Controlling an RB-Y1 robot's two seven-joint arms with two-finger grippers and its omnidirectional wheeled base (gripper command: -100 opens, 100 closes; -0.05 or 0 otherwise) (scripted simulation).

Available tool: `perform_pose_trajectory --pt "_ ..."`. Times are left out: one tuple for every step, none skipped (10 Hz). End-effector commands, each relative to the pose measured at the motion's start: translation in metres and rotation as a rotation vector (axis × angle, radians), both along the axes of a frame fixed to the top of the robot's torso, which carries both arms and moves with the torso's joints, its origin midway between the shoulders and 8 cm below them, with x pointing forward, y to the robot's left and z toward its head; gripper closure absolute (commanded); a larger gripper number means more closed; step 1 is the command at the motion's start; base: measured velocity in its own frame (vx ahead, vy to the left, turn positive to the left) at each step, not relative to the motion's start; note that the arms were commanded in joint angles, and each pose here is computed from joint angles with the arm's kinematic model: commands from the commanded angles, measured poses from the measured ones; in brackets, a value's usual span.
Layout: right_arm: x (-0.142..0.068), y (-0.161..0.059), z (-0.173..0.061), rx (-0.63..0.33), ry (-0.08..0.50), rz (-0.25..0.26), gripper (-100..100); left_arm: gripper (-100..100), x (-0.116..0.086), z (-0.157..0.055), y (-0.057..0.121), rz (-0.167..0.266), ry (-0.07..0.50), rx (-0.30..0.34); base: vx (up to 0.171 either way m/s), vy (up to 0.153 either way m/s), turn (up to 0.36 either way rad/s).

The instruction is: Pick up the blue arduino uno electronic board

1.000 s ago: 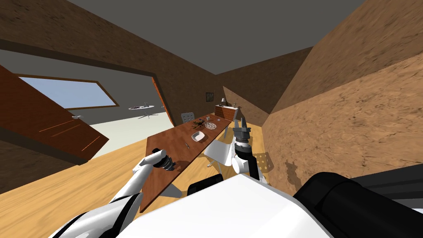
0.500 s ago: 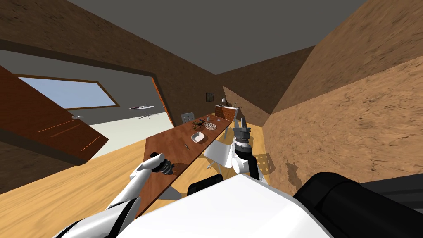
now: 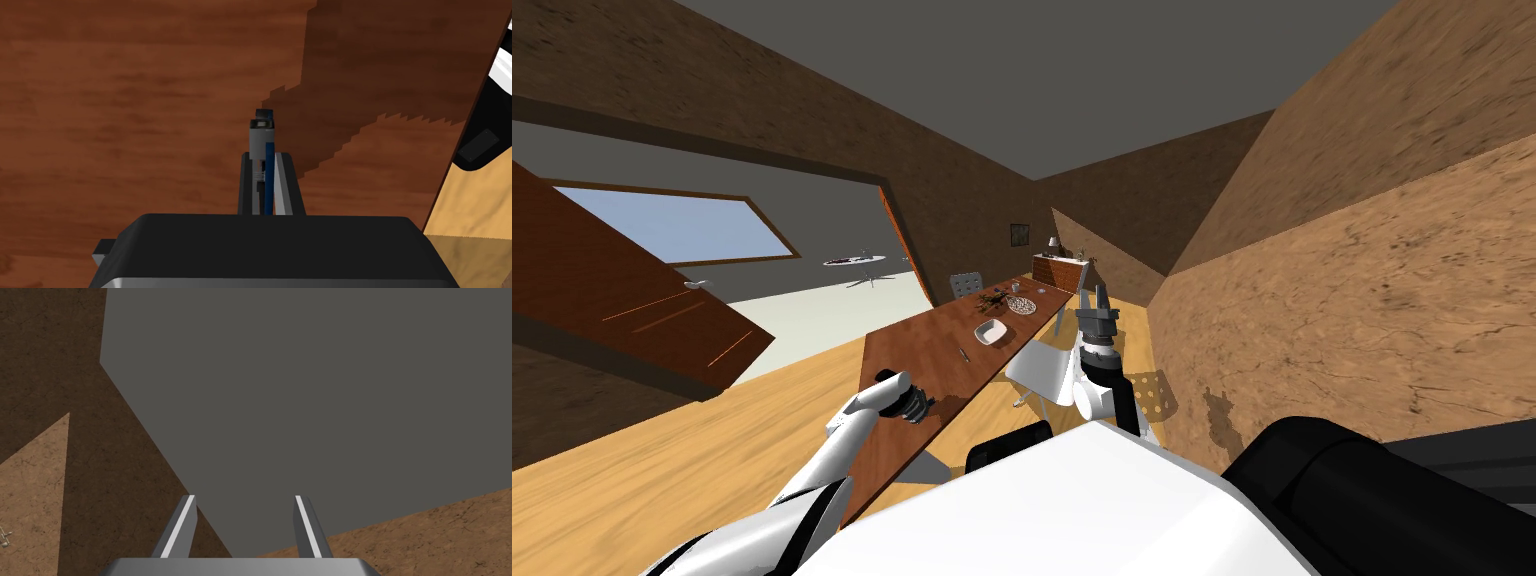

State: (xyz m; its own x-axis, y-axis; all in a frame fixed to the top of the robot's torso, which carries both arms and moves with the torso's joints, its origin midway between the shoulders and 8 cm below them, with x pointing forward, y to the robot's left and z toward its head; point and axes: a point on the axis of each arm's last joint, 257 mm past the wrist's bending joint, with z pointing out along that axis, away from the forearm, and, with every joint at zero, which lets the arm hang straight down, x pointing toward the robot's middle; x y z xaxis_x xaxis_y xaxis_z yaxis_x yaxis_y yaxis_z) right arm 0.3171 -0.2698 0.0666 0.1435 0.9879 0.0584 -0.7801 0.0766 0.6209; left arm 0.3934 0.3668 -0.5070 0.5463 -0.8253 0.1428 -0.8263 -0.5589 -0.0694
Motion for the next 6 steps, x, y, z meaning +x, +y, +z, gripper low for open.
perform_pose_trajectory --pt "0.000 0.000 0.000 0.000 0.000 0.000 0 100 0.000 0.000 0.000 0.000 0.000 0.000 0.000 0.000 0.000" --pt "0.000 0.000 0.000 0.000 0.000 0.000 0 0 0.000 0.000 0.000 0.001 0.000 0.000 0.000 0.000 0.000" --pt "0.000 0.000 0.000 0.000 0.000 0.000 0 100 0.013 0.013 -0.004 0.007 -0.006 0.001 -0.026 0.015 0.003" --pt "0.000 0.000 0.000 0.000 0.000 0.000 0 100 0.020 0.021 -0.007 0.009 -0.006 0.001 -0.056 0.027 -0.022" --pt "0.000 0.000 0.000 0.000 0.000 0.000 0 100 0.016 0.017 -0.004 0.007 -0.009 0.001 -0.025 0.014 -0.011" --pt "0.000 0.000 0.000 0.000 0.000 0.000 0 0 0.017 0.019 -0.004 0.009 -0.009 0.000 0.000 0.000 0.000"
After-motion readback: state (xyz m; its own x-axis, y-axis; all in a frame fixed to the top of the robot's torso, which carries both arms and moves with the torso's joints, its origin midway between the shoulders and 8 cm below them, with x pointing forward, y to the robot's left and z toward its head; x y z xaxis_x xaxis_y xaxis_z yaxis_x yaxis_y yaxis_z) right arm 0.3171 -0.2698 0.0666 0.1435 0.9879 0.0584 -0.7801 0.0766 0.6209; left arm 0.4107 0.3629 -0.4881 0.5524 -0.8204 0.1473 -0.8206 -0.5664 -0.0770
